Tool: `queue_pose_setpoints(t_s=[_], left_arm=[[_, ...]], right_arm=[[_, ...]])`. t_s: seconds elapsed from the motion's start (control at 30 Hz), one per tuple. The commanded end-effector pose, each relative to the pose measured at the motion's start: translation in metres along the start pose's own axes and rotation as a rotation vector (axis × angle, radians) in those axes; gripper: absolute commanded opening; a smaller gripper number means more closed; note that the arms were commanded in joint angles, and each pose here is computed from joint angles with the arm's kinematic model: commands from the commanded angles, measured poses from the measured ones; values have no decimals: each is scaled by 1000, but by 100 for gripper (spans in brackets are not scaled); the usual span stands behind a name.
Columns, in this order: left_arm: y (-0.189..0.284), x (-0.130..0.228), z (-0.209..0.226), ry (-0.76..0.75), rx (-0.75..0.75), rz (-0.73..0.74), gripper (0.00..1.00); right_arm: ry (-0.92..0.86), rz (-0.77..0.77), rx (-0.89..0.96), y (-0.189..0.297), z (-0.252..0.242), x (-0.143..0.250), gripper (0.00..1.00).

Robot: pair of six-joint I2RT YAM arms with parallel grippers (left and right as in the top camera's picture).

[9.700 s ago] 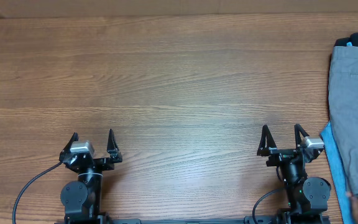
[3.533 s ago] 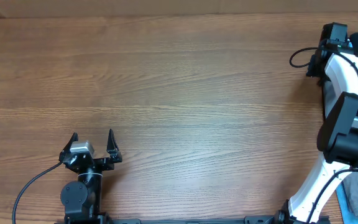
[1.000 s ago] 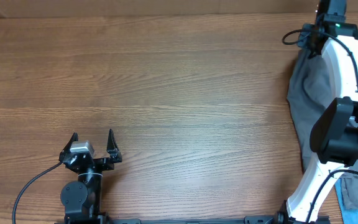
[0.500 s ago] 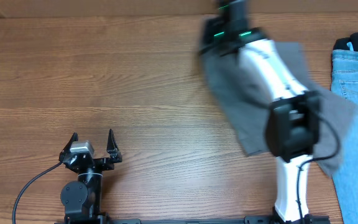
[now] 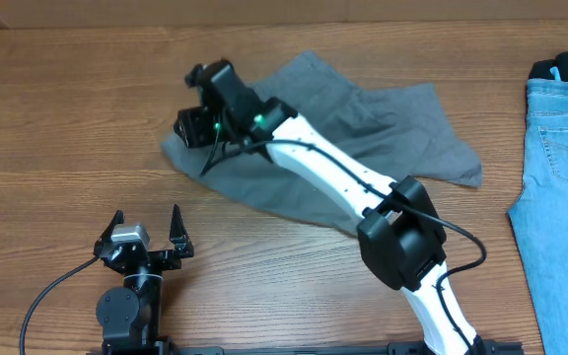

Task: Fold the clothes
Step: 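Drag the grey shorts left to the table center with the right gripper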

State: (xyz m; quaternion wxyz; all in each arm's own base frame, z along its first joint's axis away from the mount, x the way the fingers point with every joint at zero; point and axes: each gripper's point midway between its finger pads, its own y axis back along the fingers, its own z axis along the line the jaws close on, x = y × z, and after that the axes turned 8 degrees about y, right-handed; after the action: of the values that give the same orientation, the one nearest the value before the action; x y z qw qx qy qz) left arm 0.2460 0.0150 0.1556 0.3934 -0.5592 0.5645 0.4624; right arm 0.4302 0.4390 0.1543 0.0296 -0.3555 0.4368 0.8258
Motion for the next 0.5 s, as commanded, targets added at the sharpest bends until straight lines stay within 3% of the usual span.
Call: queue_pose_setpoints(t_s=[0.0, 0.17, 0.47], left_arm=[[0, 0, -1, 1, 1, -5, 100], [0, 0, -1, 1, 1, -5, 100], [0, 0, -1, 2, 1, -5, 100]], right_arm=[[6, -187, 242, 77, -56, -77, 99], [-161, -149, 417, 174, -134, -84, 100], [-490, 132, 521, 244, -253, 3, 100]])
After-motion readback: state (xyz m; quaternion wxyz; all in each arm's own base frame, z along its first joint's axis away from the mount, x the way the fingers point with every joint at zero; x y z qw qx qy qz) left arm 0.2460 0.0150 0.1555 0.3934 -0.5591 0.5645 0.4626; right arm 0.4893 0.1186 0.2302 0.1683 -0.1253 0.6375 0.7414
